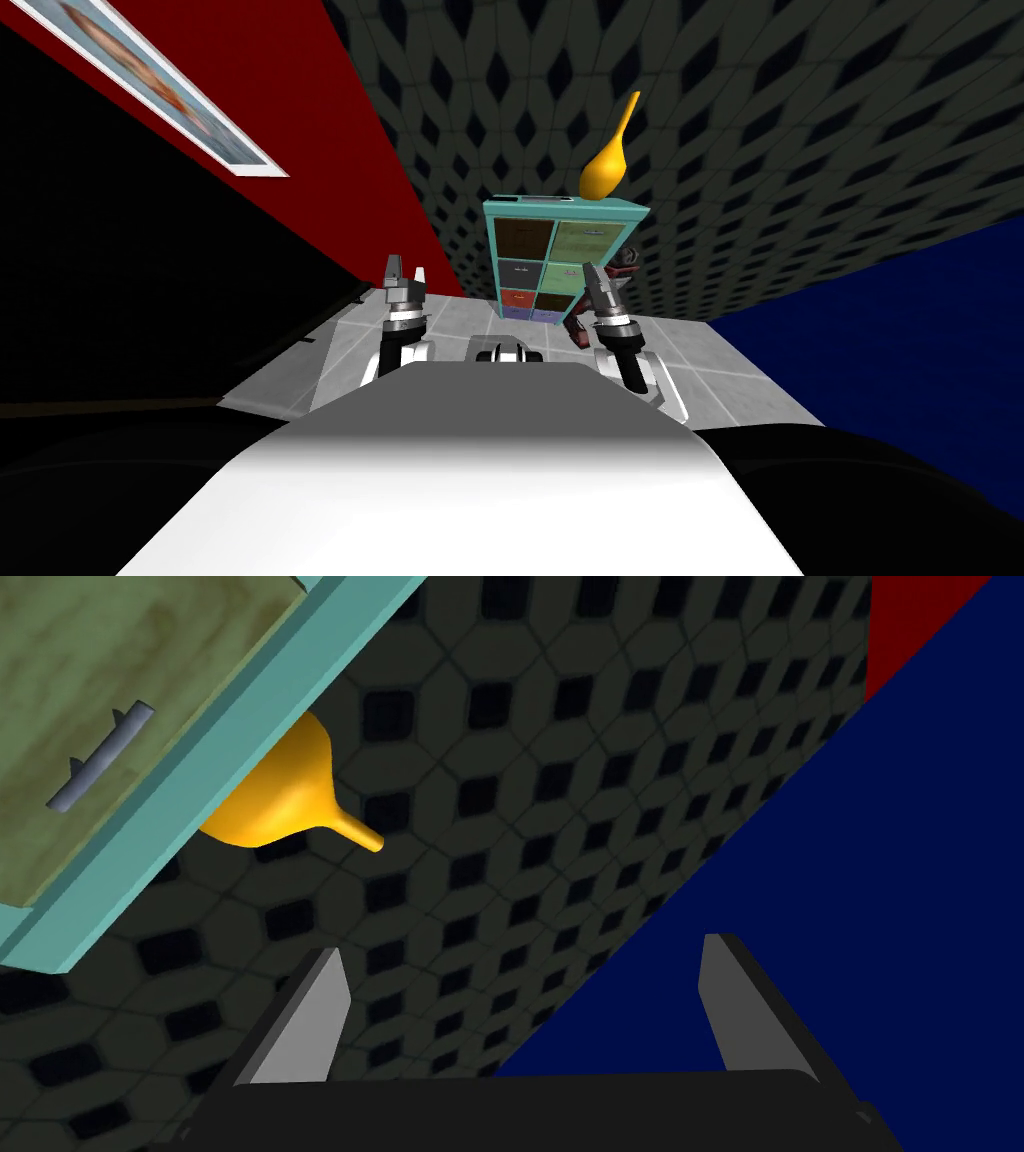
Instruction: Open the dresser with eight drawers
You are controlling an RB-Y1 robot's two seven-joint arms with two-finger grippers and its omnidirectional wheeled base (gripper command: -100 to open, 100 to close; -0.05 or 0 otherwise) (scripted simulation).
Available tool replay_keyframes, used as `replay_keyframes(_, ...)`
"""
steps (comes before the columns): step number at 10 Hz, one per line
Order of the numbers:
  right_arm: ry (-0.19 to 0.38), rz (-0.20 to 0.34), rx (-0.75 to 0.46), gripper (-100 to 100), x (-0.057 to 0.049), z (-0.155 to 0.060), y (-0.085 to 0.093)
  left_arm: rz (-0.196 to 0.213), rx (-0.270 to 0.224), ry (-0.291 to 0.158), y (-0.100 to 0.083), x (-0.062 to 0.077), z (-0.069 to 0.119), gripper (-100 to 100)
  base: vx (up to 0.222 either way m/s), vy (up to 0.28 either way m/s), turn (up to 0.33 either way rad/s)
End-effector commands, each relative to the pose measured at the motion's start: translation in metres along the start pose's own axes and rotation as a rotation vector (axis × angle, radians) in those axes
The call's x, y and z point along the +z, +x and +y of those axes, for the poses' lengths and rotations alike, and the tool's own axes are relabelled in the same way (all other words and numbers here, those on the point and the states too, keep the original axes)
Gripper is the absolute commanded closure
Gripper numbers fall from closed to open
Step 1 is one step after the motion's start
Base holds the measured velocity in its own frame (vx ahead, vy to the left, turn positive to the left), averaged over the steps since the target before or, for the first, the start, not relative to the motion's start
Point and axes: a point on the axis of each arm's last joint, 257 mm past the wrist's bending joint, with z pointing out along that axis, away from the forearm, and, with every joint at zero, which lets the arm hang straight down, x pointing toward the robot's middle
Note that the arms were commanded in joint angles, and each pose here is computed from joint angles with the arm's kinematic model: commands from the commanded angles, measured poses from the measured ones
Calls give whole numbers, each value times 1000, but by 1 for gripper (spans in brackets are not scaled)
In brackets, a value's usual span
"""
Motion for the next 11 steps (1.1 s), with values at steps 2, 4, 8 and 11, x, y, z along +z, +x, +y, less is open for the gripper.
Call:
replay_keyframes(2, -4, 45, -240, -100, -3, -2, -2, 0, 0, 0, 0, 0, 0, 0, 123, 64, -93)
replay_keyframes(4, -7, 65, -329, -100, -4, -3, -2, 0, 0, 0, 0, 0, 0, 0, 85, 90, -60)
replay_keyframes(8, -14, 117, -570, -100, -8, -9, -2, 0, 0, 0, 0, 0, 0, 0, 142, 118, -84)
replay_keyframes(11, -24, 156, -735, -100, -11, -15, -2, 0, 0, 0, 0, 0, 0, 0, 113, 78, -67)
